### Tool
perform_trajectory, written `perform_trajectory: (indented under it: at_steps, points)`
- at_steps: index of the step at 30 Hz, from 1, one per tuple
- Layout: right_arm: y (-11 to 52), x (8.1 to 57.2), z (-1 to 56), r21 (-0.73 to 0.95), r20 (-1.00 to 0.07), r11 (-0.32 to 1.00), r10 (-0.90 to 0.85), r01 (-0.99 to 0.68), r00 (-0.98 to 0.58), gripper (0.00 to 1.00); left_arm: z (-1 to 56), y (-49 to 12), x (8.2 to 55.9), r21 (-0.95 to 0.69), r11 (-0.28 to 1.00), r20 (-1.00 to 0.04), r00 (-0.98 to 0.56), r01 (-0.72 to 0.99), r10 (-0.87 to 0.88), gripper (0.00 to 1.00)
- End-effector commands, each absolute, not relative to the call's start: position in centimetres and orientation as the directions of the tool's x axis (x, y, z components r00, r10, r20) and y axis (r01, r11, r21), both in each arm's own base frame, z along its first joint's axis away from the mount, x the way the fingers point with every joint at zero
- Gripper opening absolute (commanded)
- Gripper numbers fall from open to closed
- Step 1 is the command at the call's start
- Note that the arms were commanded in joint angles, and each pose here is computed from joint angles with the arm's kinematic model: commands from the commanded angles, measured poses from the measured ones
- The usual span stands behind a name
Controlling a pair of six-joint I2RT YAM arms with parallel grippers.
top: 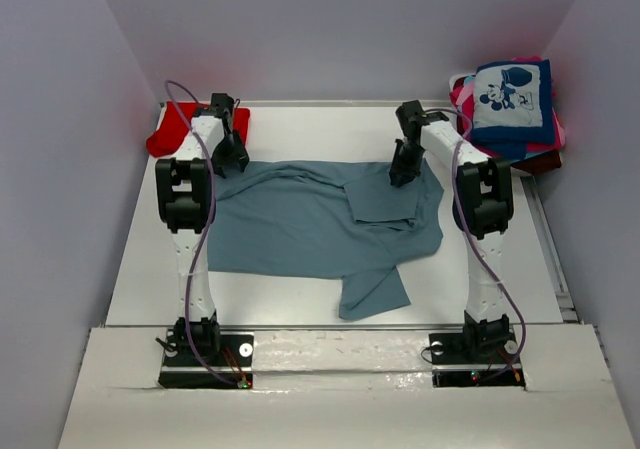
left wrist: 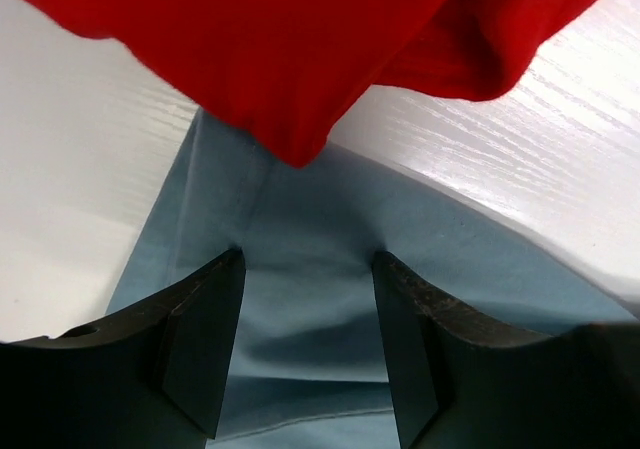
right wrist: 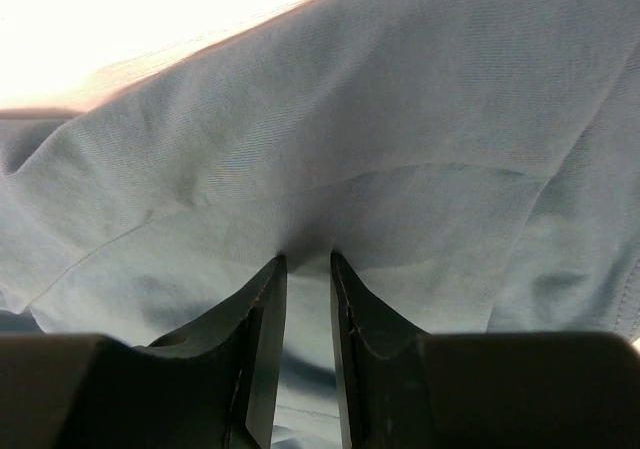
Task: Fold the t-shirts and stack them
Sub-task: Fold the flattened tshirt in 1/3 of the way
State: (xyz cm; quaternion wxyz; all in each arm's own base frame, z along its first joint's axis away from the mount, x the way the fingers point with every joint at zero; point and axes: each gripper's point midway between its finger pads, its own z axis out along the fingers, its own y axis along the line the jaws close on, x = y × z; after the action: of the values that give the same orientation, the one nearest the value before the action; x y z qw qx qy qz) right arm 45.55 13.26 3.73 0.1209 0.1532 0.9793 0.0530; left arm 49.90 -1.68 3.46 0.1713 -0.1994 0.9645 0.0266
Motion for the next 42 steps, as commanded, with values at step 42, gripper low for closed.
perform_trajectory:
  at_steps: [42]
  points:
    - [5.6,49.1,3.1,0.104,-0.179,0.919,0.393,0.380,-0.902,0.31,1.0,4.9,48.2,0.056,0.866,-0.242,-0.848,-0.497,-0.471,0.67]
